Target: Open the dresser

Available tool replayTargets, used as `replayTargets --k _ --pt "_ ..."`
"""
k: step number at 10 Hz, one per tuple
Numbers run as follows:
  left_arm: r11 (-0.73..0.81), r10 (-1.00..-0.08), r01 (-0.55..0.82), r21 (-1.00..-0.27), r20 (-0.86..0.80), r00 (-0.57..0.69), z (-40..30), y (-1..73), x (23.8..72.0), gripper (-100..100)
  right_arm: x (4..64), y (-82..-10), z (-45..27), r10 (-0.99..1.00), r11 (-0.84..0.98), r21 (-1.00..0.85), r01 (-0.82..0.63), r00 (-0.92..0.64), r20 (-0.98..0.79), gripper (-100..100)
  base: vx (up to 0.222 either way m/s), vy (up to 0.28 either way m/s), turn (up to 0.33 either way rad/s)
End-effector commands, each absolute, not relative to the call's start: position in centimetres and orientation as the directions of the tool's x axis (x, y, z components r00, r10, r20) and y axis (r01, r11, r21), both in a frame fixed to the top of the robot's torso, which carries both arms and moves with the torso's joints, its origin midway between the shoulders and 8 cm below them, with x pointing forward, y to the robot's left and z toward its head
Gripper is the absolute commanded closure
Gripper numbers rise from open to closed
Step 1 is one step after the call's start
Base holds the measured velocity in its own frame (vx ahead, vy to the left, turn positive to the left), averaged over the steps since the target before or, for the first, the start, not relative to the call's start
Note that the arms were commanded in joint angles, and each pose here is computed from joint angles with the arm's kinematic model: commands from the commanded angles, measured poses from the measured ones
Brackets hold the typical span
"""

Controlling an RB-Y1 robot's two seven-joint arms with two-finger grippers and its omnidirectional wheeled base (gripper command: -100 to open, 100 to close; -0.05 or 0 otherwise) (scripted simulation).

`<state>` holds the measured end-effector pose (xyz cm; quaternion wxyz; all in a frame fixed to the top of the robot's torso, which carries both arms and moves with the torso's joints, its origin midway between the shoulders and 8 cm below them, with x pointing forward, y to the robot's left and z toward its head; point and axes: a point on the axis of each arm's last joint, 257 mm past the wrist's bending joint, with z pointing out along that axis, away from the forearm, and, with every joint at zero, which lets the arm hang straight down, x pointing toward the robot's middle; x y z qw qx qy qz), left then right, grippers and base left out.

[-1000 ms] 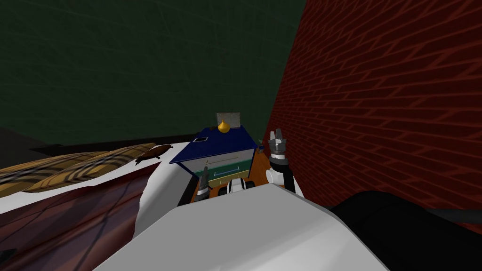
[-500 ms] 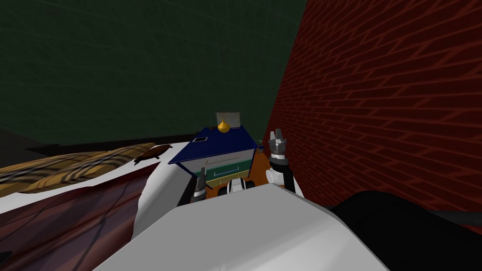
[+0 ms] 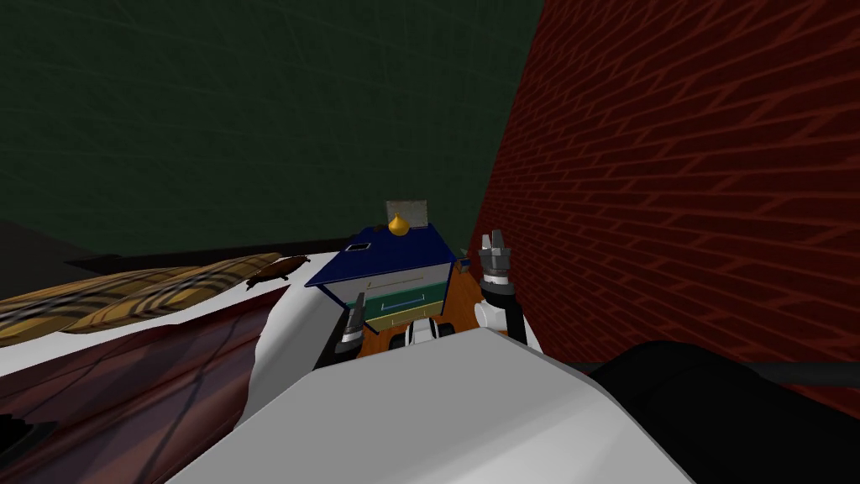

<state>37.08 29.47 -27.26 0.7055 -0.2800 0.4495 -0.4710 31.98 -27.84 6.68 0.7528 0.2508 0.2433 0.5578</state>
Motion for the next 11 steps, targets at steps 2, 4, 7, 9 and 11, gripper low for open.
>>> replayTargets --k 2,4,7,9,11 --pt "0.409 -0.912 0.387 -0.826 -0.386 0.141 -27.1 29.9 39.4 -100 32.0 -27.8 6.7 0.962 0.252 0.649 -0.718 0.259 -0.086 0 -0.052 -0.027 0.009" --pt "0.411 -0.911 0.375 -0.831 -0.388 0.137 -26.9 29.9 40.6 -100 32.0 -27.8 6.7 0.962 0.252 0.649 -0.718 0.259 -0.086 0 -0.045 -0.027 0.010" --pt "0.411 -0.911 0.357 -0.839 -0.390 0.131 -26.6 29.9 42.1 -100 32.0 -27.8 6.7 0.962 0.252 0.649 -0.718 0.259 -0.086 0 -0.053 -0.028 0.009" --pt "0.409 -0.912 0.346 -0.844 -0.390 0.128 -26.5 29.8 43.1 -100 32.0 -27.8 6.7 0.962 0.252 0.649 -0.718 0.259 -0.087 0 -0.043 -0.014 0.007" --pt "0.406 -0.913 0.334 -0.850 -0.387 0.124 -26.4 29.7 44.0 -100 32.0 -27.8 6.7 0.962 0.252 0.649 -0.718 0.259 -0.086 0 -0.044 -0.025 0.009"
